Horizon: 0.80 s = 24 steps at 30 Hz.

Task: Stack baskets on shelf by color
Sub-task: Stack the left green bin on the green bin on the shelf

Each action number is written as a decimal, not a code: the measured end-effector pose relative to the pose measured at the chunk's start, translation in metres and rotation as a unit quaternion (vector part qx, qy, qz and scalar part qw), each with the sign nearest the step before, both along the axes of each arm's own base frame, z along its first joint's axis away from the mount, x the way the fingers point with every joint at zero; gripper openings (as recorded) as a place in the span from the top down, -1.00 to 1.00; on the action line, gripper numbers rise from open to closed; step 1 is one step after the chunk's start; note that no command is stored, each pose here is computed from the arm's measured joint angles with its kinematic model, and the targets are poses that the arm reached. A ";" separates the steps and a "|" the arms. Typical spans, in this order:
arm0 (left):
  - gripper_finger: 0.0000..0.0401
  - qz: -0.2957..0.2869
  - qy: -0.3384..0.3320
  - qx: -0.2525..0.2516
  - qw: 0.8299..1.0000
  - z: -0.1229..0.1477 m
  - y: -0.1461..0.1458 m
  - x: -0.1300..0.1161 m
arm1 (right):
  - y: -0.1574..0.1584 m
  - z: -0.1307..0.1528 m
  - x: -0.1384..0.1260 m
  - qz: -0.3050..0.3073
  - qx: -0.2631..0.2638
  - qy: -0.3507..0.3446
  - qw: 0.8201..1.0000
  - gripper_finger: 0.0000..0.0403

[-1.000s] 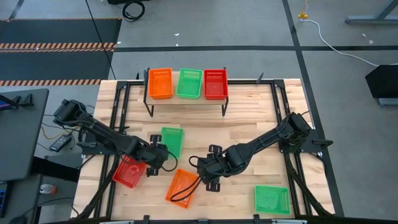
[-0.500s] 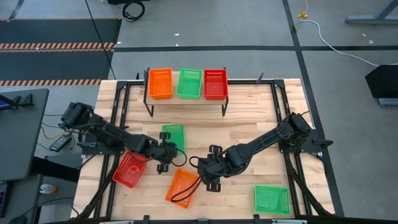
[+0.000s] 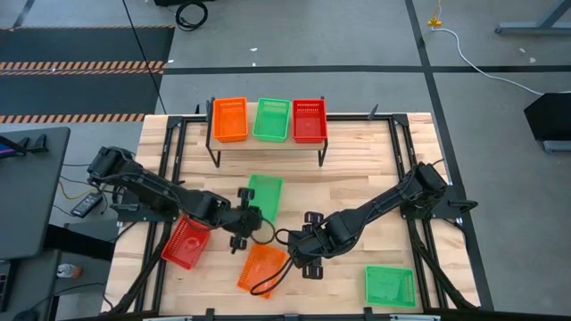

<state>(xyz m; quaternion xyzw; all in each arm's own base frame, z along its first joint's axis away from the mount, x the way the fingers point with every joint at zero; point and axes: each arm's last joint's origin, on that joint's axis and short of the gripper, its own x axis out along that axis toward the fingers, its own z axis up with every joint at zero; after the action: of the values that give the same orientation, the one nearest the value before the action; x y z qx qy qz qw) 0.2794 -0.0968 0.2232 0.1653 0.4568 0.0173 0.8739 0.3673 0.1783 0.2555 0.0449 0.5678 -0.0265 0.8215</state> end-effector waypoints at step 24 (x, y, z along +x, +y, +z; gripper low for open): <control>0.95 0.032 -0.033 0.121 0.992 0.139 0.127 0.030 | 0.014 0.002 -0.001 0.037 -0.001 -0.032 0.999 -0.09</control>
<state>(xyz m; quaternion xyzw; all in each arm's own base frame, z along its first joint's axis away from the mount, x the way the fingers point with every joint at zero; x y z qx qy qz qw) 0.3093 0.0304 0.3624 0.2547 0.4276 0.1061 0.8609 0.3667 0.1925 0.2578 0.0244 0.5422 0.0050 0.8399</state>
